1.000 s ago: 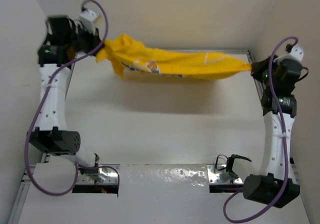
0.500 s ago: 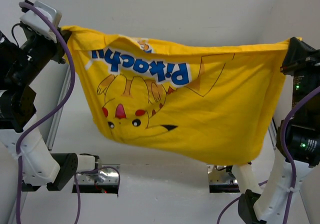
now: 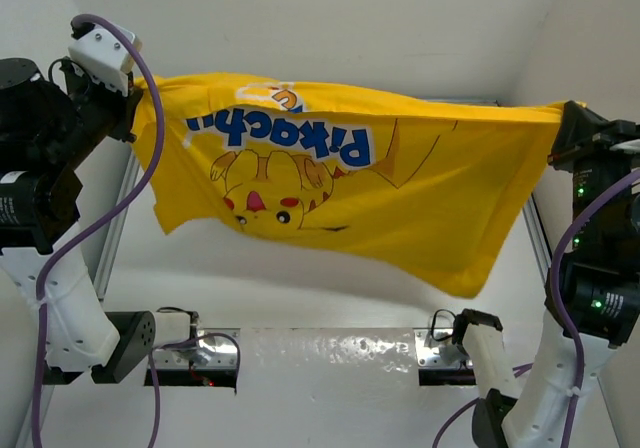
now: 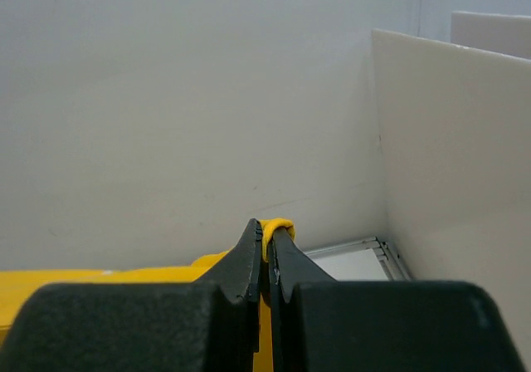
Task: Put the pillow into the pillowcase
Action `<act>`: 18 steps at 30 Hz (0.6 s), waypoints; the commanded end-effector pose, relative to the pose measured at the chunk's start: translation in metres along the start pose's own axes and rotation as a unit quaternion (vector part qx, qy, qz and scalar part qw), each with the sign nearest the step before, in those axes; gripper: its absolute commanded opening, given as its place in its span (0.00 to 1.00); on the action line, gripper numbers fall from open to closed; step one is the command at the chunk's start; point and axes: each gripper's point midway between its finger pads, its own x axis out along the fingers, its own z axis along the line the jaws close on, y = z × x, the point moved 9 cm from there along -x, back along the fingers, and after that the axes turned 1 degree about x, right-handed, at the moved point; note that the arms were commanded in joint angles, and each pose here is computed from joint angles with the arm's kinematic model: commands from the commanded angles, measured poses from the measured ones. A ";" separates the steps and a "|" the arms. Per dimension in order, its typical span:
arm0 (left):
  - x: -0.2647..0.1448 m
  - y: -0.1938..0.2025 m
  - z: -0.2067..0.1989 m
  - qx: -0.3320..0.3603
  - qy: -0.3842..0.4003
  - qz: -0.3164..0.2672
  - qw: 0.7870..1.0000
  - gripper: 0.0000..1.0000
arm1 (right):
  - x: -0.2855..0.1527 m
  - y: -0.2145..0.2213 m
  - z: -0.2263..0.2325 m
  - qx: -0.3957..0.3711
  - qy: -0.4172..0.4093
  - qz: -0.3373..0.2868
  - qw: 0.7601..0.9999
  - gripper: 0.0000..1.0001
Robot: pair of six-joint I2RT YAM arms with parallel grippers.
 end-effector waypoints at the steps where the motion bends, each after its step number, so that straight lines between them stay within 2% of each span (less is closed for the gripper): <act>1: -0.022 -0.016 0.009 0.019 -0.061 -0.048 0.997 0.00 | -0.008 -0.020 0.000 -0.018 0.014 -0.062 0.998 0.00; 12: -0.035 -0.017 0.012 0.019 -0.093 -0.047 0.994 0.00 | -0.005 -0.020 0.005 -0.005 -0.004 -0.057 0.998 0.00; 14: -0.024 -0.011 0.014 0.016 -0.096 -0.031 0.995 0.00 | 0.001 -0.015 0.004 -0.002 -0.009 -0.048 0.999 0.00; 18: 0.018 0.010 0.017 0.014 -0.082 0.011 0.996 0.00 | 0.048 0.024 0.001 0.029 -0.034 0.029 0.999 0.00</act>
